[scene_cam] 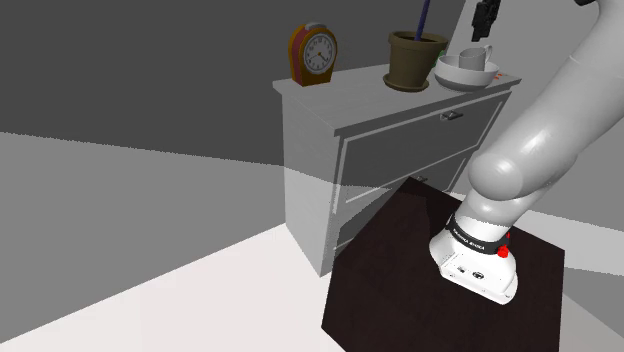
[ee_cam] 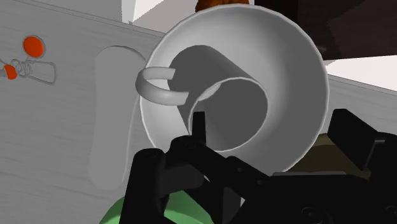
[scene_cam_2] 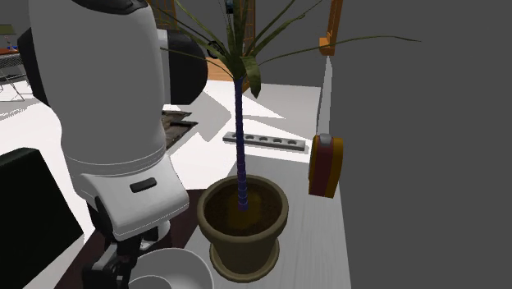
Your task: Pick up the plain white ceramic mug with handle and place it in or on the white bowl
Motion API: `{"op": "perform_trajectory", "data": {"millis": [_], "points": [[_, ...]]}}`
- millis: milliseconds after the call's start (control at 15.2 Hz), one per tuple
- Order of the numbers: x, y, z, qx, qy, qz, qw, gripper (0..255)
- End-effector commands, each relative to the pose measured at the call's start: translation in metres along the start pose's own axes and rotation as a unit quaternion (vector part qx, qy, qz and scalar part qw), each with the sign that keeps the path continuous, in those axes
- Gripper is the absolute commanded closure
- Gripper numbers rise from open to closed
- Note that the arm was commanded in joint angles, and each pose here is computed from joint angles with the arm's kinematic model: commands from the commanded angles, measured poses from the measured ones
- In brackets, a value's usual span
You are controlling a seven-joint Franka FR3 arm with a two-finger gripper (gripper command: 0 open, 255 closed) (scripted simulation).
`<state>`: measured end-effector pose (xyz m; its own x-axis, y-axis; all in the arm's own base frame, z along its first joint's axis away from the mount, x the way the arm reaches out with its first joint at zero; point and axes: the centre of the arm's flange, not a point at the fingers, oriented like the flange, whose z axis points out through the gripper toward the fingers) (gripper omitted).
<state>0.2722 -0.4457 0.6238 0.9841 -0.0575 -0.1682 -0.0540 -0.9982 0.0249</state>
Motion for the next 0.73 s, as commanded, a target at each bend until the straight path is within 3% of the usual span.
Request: {"op": "perform_trajectory", "data": {"millis": [0,132,660], "points": [[0.0,0.001,-0.02,0.0,0.0,0.0,1.0,0],[0.0,0.001,-0.044,0.0,0.0,0.0,1.0,0],[0.0,0.001,-0.044,0.0,0.0,0.0,1.0,0]]}}
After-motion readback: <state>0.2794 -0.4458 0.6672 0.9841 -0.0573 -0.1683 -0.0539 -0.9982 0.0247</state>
